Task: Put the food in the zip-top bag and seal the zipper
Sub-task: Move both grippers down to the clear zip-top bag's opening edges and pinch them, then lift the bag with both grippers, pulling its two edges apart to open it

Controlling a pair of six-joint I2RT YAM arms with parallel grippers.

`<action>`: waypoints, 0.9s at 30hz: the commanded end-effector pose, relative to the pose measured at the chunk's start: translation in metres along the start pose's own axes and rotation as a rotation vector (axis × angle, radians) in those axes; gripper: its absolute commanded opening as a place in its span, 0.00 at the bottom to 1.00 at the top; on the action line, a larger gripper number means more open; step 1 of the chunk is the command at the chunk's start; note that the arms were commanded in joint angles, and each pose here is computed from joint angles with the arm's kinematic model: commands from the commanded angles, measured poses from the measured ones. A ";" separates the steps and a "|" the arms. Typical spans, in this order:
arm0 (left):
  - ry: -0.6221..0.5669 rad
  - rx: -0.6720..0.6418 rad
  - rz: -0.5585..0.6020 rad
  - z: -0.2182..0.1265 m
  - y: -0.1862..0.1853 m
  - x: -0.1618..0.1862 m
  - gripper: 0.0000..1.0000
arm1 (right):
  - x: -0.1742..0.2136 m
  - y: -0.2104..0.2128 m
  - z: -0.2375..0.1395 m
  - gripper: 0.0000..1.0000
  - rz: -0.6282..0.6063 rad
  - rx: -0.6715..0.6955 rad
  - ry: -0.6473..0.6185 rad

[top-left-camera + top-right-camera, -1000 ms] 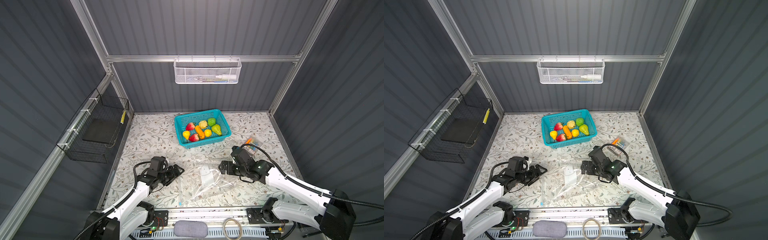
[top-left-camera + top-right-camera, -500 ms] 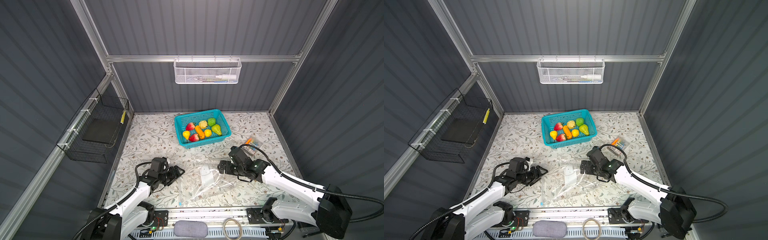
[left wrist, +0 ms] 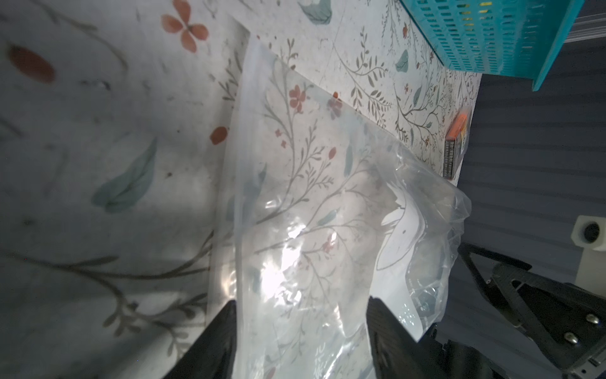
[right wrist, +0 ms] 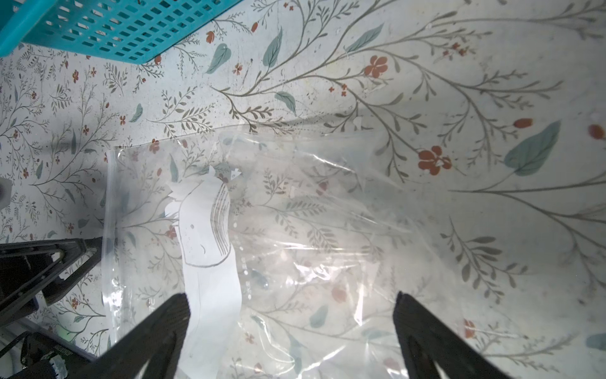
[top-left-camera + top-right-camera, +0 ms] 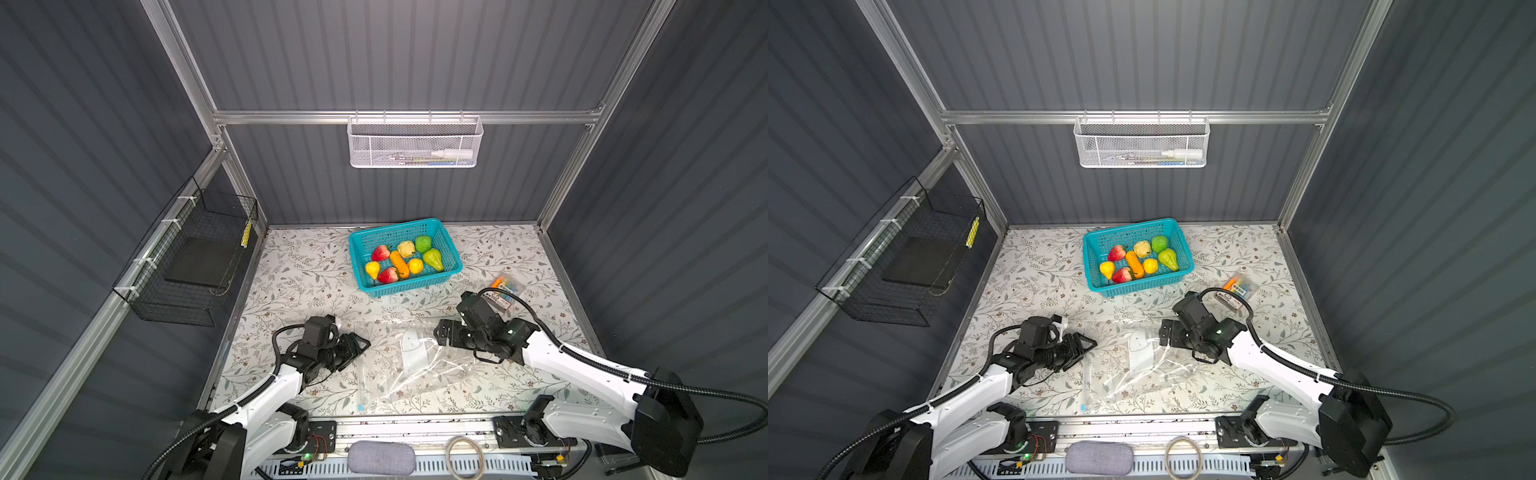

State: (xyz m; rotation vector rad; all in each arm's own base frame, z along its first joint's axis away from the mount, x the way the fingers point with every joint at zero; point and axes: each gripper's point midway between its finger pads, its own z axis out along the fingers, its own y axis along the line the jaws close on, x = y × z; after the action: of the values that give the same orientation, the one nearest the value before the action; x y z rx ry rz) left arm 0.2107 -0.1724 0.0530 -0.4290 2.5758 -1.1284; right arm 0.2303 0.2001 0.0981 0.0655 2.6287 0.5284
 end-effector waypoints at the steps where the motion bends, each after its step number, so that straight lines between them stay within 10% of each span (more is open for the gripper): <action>1: 0.007 0.024 0.004 0.004 -0.003 0.001 0.63 | 0.005 -0.007 0.005 0.99 0.007 0.028 0.007; 8: 0.018 0.048 0.012 0.008 -0.007 0.003 0.47 | 0.006 -0.009 0.009 0.99 0.007 0.038 0.010; 13: 0.013 0.096 0.016 0.004 -0.024 0.001 0.00 | 0.002 -0.010 0.008 0.99 -0.020 0.063 0.011; 27: -0.218 0.230 0.064 -0.036 -0.136 -0.032 0.00 | -0.044 0.063 -0.065 0.80 -0.162 -0.134 -0.093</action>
State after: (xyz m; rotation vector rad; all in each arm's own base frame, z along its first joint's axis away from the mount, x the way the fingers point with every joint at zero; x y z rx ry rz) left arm 0.2367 -0.2234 0.1836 -0.2919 2.2398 -1.3018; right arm 0.2473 0.2250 0.1735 -0.0893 2.4952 0.5893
